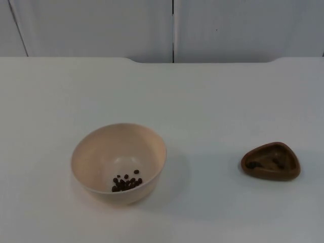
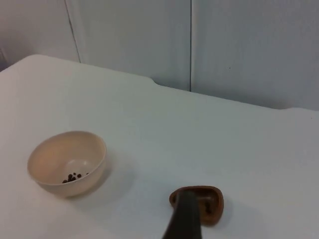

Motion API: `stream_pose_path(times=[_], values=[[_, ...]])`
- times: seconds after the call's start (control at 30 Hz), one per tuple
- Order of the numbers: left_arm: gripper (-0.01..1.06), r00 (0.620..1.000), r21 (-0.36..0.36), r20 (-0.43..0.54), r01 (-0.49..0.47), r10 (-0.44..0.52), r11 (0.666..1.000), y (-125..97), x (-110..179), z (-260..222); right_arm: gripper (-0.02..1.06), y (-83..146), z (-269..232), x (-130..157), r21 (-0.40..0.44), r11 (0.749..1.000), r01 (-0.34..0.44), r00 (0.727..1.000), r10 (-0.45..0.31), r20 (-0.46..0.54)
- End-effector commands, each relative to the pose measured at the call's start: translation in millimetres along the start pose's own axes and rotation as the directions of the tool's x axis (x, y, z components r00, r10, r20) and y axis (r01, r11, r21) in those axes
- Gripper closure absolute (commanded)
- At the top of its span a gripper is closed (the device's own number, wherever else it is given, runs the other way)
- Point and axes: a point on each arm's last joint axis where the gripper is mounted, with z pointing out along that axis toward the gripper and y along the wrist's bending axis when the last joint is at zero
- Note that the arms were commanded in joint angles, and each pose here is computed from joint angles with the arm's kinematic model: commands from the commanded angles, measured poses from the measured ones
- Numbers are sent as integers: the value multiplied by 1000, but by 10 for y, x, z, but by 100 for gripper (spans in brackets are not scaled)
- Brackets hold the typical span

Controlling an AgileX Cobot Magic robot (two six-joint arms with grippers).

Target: Pick up the bowl with the left hand and pour the coffee beans from the cup into the bowl with the right hand.

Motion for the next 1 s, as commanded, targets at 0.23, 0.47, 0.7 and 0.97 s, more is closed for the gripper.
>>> stream_pose_path(times=[0.23, 0.47, 0.7, 0.97], values=[[31, 999, 28, -47, 21, -20, 999, -37, 487, 149, 40, 22, -101, 166, 6, 1000, 24, 1000, -24, 13], [31, 997, -13, -81, -2, 1, 1000, -2, 607, 164, 40, 23, -112, 238, 6, 1000, 30, 999, -30, -42], [31, 988, -59, -146, 33, -42, 998, 39, 702, 210, 40, -26, -33, 336, 44, 998, 53, 993, -48, -105], [31, 987, -93, -144, 58, -71, 994, 68, 703, 208, 40, -43, 99, 467, 42, 998, 48, 986, -41, -160]])
